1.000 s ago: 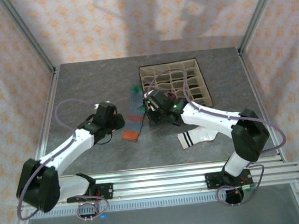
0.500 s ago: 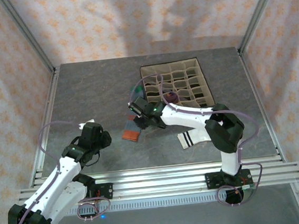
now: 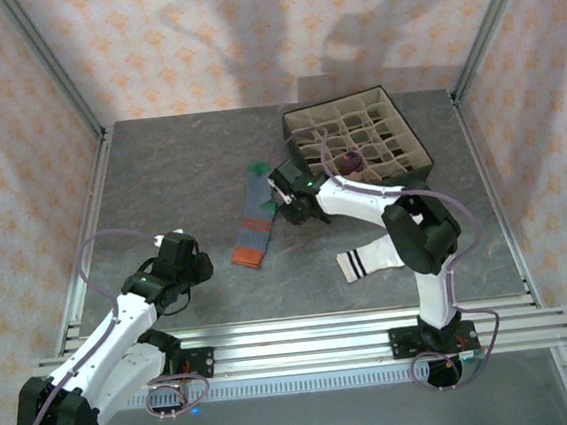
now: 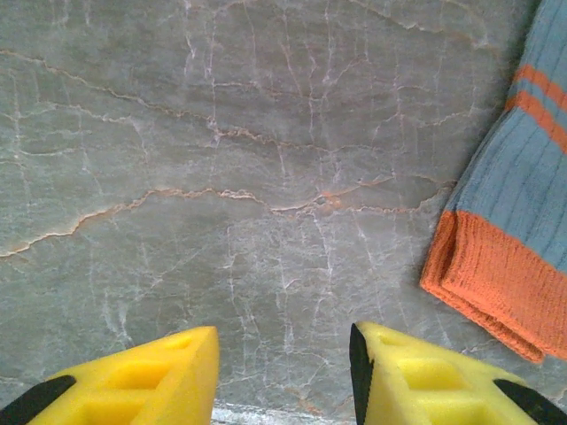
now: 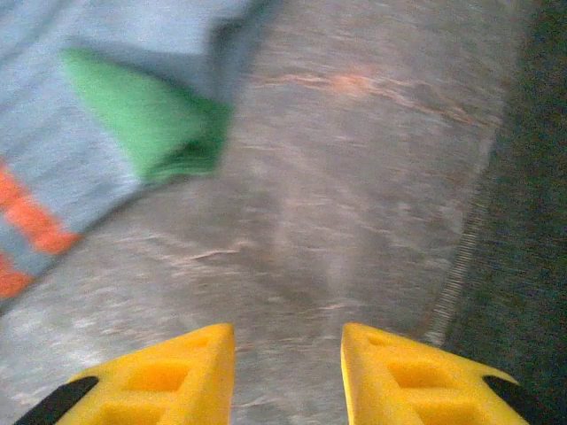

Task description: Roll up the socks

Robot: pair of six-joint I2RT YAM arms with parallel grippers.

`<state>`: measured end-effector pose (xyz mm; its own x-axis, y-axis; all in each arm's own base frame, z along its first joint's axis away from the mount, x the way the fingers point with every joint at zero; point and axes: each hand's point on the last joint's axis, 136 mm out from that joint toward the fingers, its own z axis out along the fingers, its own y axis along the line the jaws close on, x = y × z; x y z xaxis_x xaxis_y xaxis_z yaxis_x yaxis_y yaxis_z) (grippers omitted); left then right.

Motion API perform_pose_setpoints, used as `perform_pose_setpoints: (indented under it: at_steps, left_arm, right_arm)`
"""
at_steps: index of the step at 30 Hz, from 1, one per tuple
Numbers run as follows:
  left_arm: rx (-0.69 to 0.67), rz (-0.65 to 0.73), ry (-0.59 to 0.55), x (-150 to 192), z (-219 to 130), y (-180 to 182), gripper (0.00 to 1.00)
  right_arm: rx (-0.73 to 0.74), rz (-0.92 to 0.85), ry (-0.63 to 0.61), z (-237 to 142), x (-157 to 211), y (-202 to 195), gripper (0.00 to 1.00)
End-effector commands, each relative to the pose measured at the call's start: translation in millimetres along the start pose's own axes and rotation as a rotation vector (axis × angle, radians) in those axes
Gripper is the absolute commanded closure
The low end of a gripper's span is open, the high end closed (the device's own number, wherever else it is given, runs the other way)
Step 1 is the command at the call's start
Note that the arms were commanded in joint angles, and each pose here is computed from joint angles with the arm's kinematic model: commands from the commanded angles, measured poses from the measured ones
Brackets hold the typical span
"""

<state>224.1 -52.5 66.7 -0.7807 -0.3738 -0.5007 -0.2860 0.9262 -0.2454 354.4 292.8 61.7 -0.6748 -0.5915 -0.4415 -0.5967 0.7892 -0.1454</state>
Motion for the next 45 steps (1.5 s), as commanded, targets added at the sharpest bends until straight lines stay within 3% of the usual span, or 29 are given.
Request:
perform_pose_setpoints:
  at_steps: [1, 6, 11, 25, 27, 30, 33, 39, 45]
  left_arm:
    - [0.012, 0.012, -0.024, -9, 0, -4, 0.57]
    - [0.005, 0.016, -0.023, -9, 2, -4, 0.56]
    - [-0.005, 0.021, -0.009, -8, 5, -3, 0.56]
    - [-0.029, 0.027, 0.017, -2, 10, 1, 0.55]
    - [-0.026, 0.030, 0.019, -3, 11, 0, 0.55]
    - [-0.008, 0.079, 0.022, -4, 11, -4, 0.55]
    - [0.031, 0.142, 0.016, -8, 9, -13, 0.54]
    - [0.284, 0.267, -0.051, -20, -2, -62, 0.48]
    - [0.602, 0.413, -0.176, -29, -34, -116, 0.49]
  right_arm:
    - [-0.031, -0.195, -0.113, -33, -14, 38, 0.59]
    - [-0.140, -0.381, -0.133, -40, 3, 95, 0.53]
    - [-0.145, -0.518, -0.103, -31, 12, 132, 0.50]
    - [-0.182, -0.600, -0.002, 8, 29, 158, 0.45]
    - [-0.172, -0.602, 0.015, 13, 32, 157, 0.52]
    - [-0.145, -0.599, 0.000, 11, 31, 152, 0.84]
    - [-0.165, -0.575, -0.021, 0, 30, 145, 0.98]
    - [-0.335, -0.459, 0.038, -25, 42, 125, 1.00]
    - [-0.506, -0.335, 0.118, -44, 60, 110, 1.00]
